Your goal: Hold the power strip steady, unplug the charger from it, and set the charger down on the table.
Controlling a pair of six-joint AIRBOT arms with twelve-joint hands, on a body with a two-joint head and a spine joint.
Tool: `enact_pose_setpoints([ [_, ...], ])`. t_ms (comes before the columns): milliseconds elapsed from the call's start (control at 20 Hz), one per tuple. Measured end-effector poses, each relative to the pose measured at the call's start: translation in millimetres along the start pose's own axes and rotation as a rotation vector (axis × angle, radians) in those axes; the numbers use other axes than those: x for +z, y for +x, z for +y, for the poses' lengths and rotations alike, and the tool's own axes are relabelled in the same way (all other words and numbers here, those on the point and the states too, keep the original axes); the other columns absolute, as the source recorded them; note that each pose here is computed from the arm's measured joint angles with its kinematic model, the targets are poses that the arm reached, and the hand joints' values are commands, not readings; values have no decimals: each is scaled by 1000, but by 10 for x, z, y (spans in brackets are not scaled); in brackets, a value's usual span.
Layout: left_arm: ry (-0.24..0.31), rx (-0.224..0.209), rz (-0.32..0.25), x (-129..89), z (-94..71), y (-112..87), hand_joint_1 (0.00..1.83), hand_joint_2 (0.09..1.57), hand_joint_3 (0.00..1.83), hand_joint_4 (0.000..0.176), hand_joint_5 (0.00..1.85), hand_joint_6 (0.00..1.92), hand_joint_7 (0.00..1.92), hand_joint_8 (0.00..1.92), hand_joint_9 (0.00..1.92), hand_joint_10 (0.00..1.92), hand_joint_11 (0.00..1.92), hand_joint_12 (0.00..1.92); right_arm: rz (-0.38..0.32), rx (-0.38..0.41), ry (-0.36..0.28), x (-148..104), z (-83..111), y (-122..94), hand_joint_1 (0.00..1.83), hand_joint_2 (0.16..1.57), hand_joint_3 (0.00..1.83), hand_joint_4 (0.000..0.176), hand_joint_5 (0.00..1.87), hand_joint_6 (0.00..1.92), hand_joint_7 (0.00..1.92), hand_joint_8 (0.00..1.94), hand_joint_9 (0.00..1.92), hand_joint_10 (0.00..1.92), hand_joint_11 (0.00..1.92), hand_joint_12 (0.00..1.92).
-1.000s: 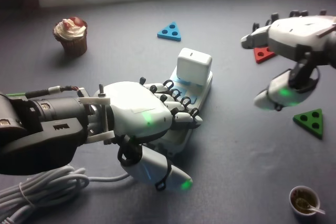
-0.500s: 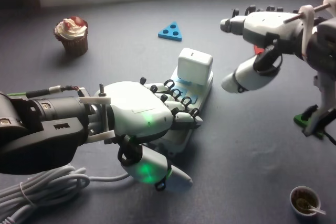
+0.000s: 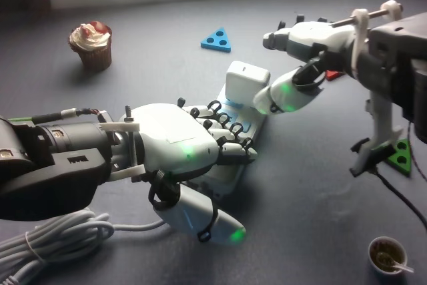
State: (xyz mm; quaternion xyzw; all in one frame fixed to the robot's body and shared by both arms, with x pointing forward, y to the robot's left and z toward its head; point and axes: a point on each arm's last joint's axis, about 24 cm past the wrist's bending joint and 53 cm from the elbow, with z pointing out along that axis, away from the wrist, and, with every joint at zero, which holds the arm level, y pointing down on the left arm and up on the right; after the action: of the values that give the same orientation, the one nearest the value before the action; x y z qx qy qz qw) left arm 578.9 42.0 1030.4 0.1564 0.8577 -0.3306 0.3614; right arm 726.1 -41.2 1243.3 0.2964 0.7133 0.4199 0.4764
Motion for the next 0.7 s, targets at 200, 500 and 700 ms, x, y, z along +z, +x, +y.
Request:
enact_pose_setpoints([
  [200, -2, -5, 1, -1, 4, 2, 108, 1078, 5, 0, 173, 1, 188, 3, 143, 3, 3, 211, 4, 12, -1, 91, 53, 89, 883, 1088, 0, 0, 167, 12, 129, 9, 146, 6, 0, 469],
  [500, -5, -6, 6, -1, 13, 15, 97, 1083, 2, 0, 157, 0, 172, 0, 131, 1, 13, 233, 6, 14, -1, 156, 83, 141, 926, 1081, 0, 0, 207, 4, 170, 3, 180, 4, 0, 583],
  [700, -7, -7, 6, -1, 23, 12, 120, 1086, 2, 0, 152, 0, 182, 2, 145, 4, 20, 248, 19, 5, 3, 194, 56, 236, 955, 1074, 0, 0, 239, 5, 221, 5, 221, 5, 0, 651],
])
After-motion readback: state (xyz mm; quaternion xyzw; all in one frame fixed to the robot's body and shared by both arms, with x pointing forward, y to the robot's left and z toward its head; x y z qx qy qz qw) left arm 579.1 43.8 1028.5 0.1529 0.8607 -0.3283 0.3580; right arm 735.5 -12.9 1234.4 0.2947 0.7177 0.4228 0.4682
